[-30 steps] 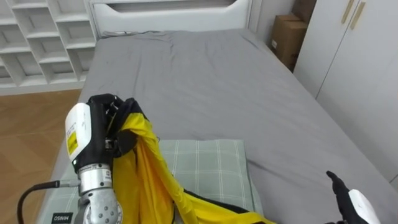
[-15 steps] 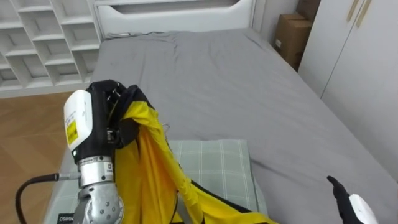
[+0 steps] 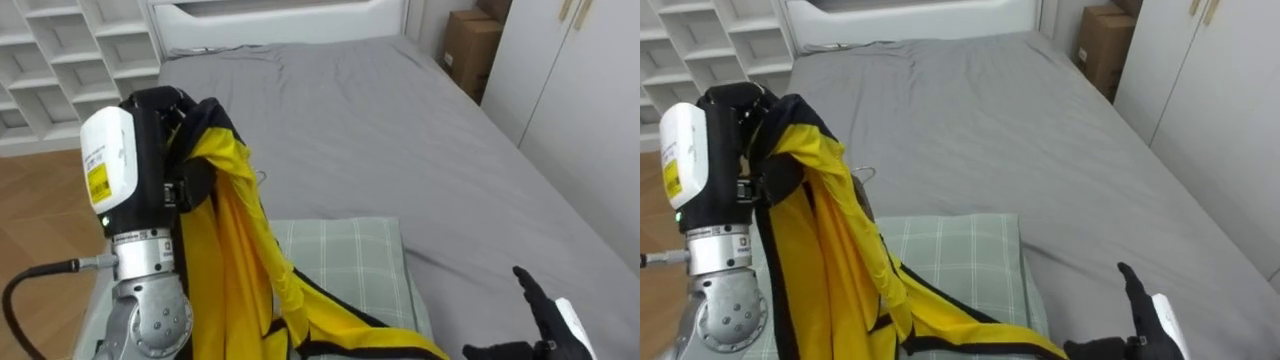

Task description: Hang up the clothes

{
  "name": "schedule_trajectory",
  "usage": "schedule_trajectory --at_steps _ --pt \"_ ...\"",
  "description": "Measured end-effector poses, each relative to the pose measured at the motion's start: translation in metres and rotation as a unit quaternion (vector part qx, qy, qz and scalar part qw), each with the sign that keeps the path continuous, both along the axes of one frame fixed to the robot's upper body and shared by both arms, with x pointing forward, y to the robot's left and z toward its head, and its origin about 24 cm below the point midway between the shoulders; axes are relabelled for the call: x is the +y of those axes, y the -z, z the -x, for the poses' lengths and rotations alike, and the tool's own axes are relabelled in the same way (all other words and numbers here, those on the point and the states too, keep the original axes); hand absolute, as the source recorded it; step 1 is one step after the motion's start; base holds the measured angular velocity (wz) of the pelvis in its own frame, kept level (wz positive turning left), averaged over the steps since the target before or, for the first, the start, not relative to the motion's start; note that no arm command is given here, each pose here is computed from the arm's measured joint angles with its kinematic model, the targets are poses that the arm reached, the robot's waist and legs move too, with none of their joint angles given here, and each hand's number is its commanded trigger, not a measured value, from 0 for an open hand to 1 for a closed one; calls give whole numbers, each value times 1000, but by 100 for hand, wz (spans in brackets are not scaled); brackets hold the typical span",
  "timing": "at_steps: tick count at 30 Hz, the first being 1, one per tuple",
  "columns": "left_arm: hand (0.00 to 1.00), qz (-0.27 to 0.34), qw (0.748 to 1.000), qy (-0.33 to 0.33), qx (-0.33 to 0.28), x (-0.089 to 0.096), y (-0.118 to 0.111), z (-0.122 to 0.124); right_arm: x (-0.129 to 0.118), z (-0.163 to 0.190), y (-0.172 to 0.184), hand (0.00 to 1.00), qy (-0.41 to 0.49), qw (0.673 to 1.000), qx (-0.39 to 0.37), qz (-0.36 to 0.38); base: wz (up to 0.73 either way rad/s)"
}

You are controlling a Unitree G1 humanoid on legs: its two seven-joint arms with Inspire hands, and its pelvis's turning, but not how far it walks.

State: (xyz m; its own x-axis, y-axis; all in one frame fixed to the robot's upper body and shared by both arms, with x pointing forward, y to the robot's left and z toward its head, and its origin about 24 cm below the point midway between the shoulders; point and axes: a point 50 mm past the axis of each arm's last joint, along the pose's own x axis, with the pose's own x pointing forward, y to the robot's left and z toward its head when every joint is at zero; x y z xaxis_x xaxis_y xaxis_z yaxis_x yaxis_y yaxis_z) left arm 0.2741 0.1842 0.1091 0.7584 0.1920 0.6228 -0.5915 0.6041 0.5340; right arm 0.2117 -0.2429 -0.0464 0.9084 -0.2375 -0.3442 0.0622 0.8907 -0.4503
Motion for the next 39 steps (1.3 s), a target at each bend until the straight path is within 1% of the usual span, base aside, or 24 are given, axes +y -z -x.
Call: schedule_trajectory --at_steps 4,7,12,17,21,24,28,34,37,39 --pt "100 -19 1000 -2 -5 -1 -1 0 3 -5 -4 0 -9 1000 -8 -13 0" --pt "100 -30 999 1 -14 -3 -3 0 11 -11 -7 0 -17 999 -18 -38 -3" --pt "100 -30 999 4 -35 -4 -5 2 18 -14 -9 0 -24 997 -26 -62 0" --pt "100 -27 999 -1 -44 -3 -6 3 23 -19 -12 0 -36 996 -32 -78 0" --pt "100 -25 998 -4 -52 -3 -7 3 29 -30 -31 0 -36 990 -78 -116 0" --pt "100 -29 997 0 -65 -6 -13 5 30 -38 -37 0 -26 981 -96 -164 0" --pt "100 -45 996 2 -82 -9 -19 7 31 -38 -37 0 -13 971 -100 -219 0" --pt "100 -53 995 -2 -80 -9 -20 7 33 -38 -37 0 -3 952 -104 -289 -2" --pt "100 -52 995 -3 -79 -9 -21 6 41 -38 -36 0 -24 940 -97 -327 0" --pt "100 -53 996 -2 -76 -9 -21 6 45 -38 -35 0 -39 937 -92 -336 0"
